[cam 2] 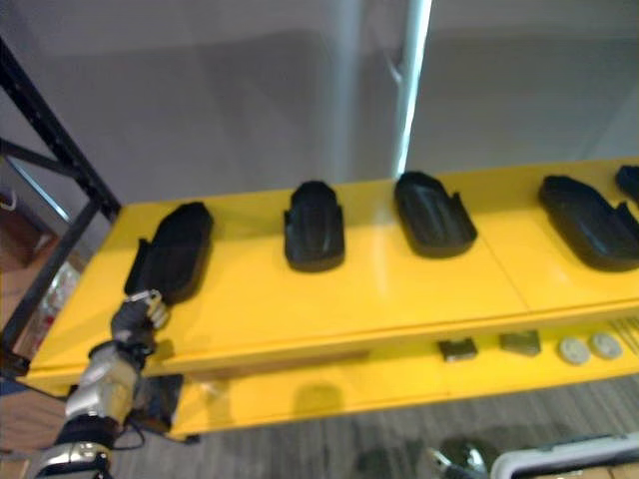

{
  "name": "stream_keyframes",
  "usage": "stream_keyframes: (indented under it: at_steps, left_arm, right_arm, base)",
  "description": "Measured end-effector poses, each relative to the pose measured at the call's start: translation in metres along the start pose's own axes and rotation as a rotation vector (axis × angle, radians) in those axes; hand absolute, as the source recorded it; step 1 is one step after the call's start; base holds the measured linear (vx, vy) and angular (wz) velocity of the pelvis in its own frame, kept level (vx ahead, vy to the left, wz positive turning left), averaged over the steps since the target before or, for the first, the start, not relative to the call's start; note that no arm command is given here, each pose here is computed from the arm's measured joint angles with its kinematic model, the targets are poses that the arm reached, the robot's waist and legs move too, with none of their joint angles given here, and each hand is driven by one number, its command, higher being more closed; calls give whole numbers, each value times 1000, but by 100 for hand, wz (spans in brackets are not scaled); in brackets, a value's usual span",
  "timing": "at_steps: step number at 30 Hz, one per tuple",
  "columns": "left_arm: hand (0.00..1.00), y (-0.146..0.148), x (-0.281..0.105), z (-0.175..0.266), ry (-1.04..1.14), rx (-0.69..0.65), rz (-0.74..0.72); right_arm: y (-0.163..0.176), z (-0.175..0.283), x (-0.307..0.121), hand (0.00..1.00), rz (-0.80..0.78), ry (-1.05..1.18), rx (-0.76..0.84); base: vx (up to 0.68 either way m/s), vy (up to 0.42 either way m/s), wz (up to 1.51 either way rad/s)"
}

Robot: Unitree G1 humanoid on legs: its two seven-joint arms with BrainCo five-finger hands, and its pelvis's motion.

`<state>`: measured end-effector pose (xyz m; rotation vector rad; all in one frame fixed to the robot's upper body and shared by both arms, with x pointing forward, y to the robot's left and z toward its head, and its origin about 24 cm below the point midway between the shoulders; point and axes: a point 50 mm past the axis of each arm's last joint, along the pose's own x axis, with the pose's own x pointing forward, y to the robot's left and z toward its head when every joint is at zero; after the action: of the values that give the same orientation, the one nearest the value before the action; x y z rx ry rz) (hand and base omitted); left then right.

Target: Walk over and take plastic housings, then place them on the shelf

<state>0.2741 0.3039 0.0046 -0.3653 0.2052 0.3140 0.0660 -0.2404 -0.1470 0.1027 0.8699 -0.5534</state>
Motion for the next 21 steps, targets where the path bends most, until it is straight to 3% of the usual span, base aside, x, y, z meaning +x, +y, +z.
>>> stream_keyframes:
  at_steps: [21]
  left_arm:
    - [100,15,11,16,6,-52,103]
  right_arm:
    - [-8,-7,-4,0,0,17,-41]
  base:
    - [-7,-6,-4]
